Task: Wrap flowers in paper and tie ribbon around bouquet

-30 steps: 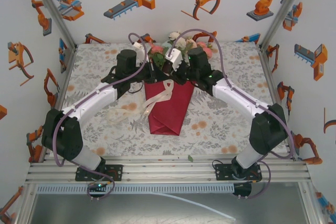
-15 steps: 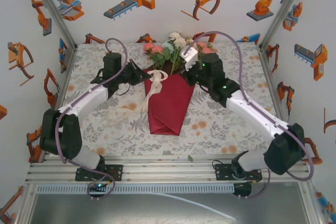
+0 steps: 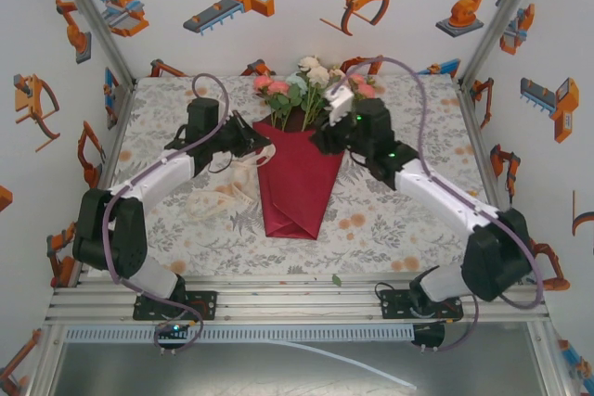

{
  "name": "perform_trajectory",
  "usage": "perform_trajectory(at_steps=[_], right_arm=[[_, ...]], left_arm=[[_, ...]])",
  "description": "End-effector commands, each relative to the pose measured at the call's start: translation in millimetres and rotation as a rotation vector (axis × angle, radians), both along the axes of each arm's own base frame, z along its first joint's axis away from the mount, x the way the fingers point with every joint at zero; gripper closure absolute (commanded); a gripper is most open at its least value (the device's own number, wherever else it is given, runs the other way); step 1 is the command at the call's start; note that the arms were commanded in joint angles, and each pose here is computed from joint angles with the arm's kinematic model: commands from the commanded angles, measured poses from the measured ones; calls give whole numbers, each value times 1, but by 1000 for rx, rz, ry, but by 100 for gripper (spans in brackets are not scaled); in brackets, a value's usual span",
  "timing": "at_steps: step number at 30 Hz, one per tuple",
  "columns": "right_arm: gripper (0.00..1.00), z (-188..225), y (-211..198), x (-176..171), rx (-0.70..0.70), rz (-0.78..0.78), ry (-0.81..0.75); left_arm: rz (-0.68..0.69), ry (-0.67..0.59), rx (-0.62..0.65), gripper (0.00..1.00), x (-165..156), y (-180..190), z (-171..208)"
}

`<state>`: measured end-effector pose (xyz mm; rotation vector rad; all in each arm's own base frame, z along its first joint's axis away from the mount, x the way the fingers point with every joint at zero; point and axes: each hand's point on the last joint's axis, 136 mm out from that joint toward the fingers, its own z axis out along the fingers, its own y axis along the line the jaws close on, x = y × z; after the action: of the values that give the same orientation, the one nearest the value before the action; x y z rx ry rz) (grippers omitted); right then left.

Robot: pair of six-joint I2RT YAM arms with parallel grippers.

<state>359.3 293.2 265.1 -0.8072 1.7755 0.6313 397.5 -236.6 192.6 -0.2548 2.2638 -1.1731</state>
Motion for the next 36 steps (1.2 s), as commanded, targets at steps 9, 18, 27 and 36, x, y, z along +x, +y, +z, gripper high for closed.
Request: perform_trajectory(at_steps=[9, 18, 27, 36], right_arm=[[39, 1, 89, 7, 294, 231, 37], [82, 8, 103, 13, 344, 279, 57], [100, 24, 91, -28, 361, 430, 166], [100, 39, 61, -31, 337, 504, 275]], left_arm=[[12, -38, -37, 100, -8, -6, 48], [26, -40, -74, 100, -11, -3, 63], [28, -373, 129, 65, 9, 21, 92], [-366, -869, 250, 49, -55, -3, 102]])
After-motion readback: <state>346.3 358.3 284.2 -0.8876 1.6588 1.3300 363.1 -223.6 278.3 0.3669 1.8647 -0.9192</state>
